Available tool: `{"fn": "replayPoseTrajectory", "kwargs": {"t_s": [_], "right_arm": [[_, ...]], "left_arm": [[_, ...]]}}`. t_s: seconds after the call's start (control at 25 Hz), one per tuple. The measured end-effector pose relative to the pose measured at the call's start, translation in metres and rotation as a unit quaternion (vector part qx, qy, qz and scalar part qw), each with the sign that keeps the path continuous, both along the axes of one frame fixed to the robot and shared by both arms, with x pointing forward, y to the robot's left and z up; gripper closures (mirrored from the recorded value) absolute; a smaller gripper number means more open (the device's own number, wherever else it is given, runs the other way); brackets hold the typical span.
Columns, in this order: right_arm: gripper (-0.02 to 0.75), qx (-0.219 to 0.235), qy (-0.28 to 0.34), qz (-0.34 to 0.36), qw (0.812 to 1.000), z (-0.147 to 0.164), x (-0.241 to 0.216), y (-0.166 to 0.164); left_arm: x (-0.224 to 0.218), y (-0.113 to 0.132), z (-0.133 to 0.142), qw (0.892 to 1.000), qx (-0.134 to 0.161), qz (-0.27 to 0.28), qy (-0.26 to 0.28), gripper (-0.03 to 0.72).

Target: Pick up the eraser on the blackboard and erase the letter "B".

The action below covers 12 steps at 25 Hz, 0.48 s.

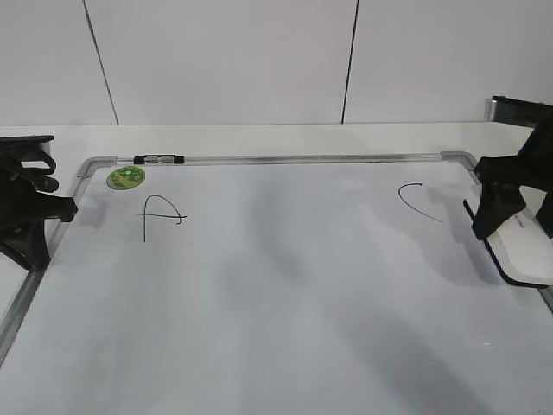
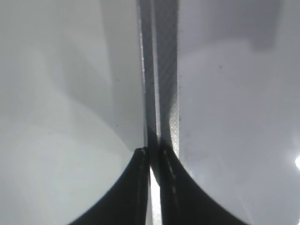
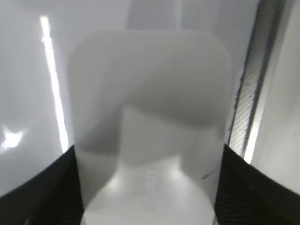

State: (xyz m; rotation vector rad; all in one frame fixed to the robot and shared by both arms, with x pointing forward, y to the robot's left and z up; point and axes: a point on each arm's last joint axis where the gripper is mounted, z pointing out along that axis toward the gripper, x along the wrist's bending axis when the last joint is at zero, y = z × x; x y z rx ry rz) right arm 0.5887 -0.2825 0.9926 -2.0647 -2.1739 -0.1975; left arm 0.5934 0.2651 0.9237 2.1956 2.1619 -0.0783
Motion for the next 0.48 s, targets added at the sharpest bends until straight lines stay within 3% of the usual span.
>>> {"fn": "replayPoseTrajectory", "kwargs": {"t_s": [0.48], "right_arm": [[0.204, -0.038, -0.032, 0.008, 0.999, -0.008, 0.009, -0.02]], "left_arm": [[0.0, 0.0, 0.0, 1.0, 0.0, 0.0, 0.001, 0.66]]}}
